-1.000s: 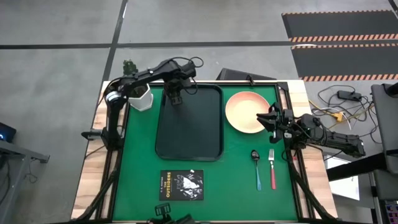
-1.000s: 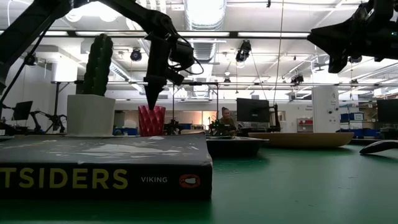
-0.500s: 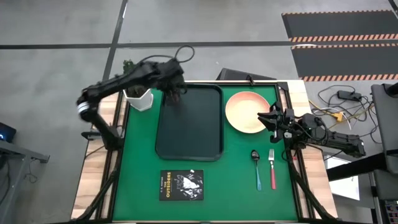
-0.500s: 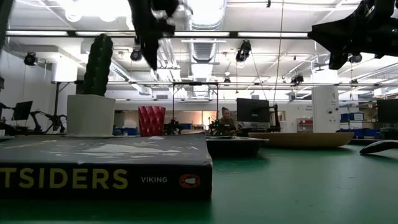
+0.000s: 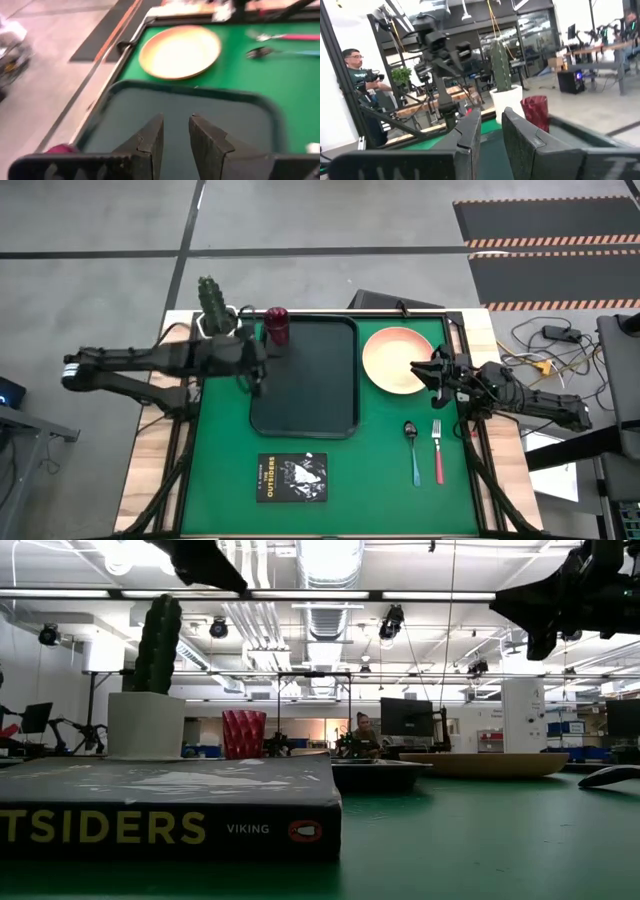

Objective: Pick and place plate/cup/fork/spoon on tray
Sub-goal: Put the orange plate on the black tray below the red glass

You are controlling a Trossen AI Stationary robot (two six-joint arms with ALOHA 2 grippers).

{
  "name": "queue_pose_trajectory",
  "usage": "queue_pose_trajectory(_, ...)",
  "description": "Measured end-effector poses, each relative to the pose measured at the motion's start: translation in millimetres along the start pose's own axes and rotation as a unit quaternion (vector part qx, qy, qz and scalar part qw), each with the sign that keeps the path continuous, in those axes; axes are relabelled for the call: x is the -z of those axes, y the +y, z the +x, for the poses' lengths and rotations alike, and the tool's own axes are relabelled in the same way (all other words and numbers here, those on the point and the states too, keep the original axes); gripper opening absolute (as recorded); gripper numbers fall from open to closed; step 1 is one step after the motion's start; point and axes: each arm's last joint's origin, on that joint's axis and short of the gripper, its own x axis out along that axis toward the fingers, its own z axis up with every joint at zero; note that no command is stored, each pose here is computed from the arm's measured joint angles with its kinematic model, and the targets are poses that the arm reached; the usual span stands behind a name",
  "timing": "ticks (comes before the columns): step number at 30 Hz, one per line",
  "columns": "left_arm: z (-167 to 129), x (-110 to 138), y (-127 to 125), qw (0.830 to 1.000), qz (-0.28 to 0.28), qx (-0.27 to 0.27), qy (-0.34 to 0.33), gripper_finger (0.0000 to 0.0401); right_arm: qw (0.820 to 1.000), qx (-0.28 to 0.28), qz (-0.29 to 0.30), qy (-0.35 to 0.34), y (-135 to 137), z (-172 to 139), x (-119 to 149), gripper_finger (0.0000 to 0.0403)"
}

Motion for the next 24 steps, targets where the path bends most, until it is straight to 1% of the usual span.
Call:
queue_pose_trajectory(3, -7.8, 16.9, -11.7, 0.999, 0.005, 0.028, -0.032, 0.0073, 1.0, 0.0, 0.018, 0.015, -0.2, 3.3, 2.9, 0.0068)
queue_pose_trajectory(6, -14.7, 26.0, -16.4, 0.996, -0.002, 0.042, -0.077, 0.0073, 0.999, -0.006, 0.028, 0.017, 0.8, 7.9, 3.5, 0.0068)
queue_pose_trajectory(9, -20.9, 33.0, -16.1, 0.993, -0.009, 0.046, -0.111, 0.0073, 0.999, -0.011, 0.036, 0.008, 1.7, 13.5, 2.5, 0.0068)
queue_pose_trajectory(13, -30.2, 39.3, -12.2, 0.989, -0.019, 0.044, -0.142, 0.0073, 0.999, -0.004, 0.046, 0.025, 0.4, 23.2, 8.2, 0.0068)
queue_pose_trajectory(17, -36.4, 45.7, -9.7, 0.986, -0.025, 0.044, -0.157, 0.0073, 0.995, 0.015, 0.056, 0.08, -0.4, 36.9, 13.4, 0.0068)
queue_pose_trajectory(21, -39.1, 52.0, -8.5, 0.986, -0.026, 0.044, -0.16, 0.0073, 0.989, 0.028, 0.055, 0.134, 3.1, 55.1, 5.6, 0.0068)
queue_pose_trajectory(24, -40.7, 52.3, -7.9, 0.986, -0.027, 0.044, -0.162, 0.0073, 0.974, 0.053, 0.051, 0.214, 4.8, 69.0, 0.6, 0.0068)
